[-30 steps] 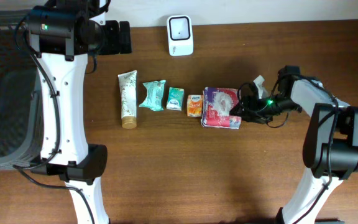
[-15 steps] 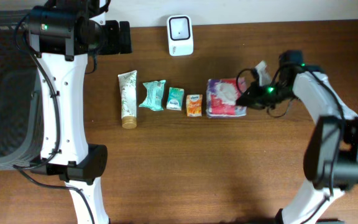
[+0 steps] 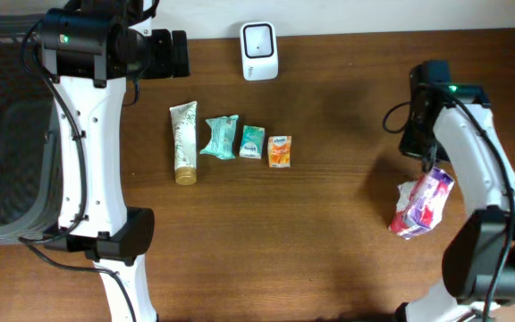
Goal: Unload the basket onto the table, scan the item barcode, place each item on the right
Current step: 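Grasp the pink tissue box with the right gripper and pull it right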
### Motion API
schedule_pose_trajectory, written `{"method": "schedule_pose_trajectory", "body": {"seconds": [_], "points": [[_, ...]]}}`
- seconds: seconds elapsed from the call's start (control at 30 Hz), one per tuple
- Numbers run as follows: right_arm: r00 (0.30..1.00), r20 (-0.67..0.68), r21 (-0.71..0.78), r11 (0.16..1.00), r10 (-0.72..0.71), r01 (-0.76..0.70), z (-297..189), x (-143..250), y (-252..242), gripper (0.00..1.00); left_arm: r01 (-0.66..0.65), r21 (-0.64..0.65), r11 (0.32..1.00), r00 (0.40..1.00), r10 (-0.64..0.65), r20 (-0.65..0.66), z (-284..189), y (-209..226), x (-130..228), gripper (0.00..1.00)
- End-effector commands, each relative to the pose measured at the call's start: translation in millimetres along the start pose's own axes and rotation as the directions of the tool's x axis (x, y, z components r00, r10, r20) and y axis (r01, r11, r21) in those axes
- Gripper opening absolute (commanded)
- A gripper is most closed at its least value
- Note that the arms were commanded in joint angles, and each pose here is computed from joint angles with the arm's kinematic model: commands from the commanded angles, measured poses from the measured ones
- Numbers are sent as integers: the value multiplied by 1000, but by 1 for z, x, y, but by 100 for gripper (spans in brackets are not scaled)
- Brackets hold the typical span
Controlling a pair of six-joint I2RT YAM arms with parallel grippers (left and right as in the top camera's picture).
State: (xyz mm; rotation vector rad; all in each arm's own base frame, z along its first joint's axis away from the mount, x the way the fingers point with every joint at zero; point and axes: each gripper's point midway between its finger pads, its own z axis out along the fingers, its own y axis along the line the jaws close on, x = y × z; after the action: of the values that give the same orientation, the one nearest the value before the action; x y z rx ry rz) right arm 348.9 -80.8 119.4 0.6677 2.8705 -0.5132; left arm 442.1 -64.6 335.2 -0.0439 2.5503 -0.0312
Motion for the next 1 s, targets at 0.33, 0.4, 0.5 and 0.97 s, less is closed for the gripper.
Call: {"method": "schedule_pose_trajectory", "body": {"seconds": [0.33,0.4,0.5,0.97], "points": [[966,42,-325,911,-255,255,-77,2,95,82,-1,-3,1000,1000,1,3,-2,2,0,99],[976,-23,-246,948,-216,204,-81,0,52,99,-1,-3,1000,1000,1,3,-2,2,0,99],[967,-185,-235,963,-177,131,-68,17,8,99,-1,-2,1000,1000,1,3,-2,2,0,99],[874,-462,-281,959,-149,15,28,87,-19,90,-1,-2,1000,1000,1,3,-2,2,0,99]]}}
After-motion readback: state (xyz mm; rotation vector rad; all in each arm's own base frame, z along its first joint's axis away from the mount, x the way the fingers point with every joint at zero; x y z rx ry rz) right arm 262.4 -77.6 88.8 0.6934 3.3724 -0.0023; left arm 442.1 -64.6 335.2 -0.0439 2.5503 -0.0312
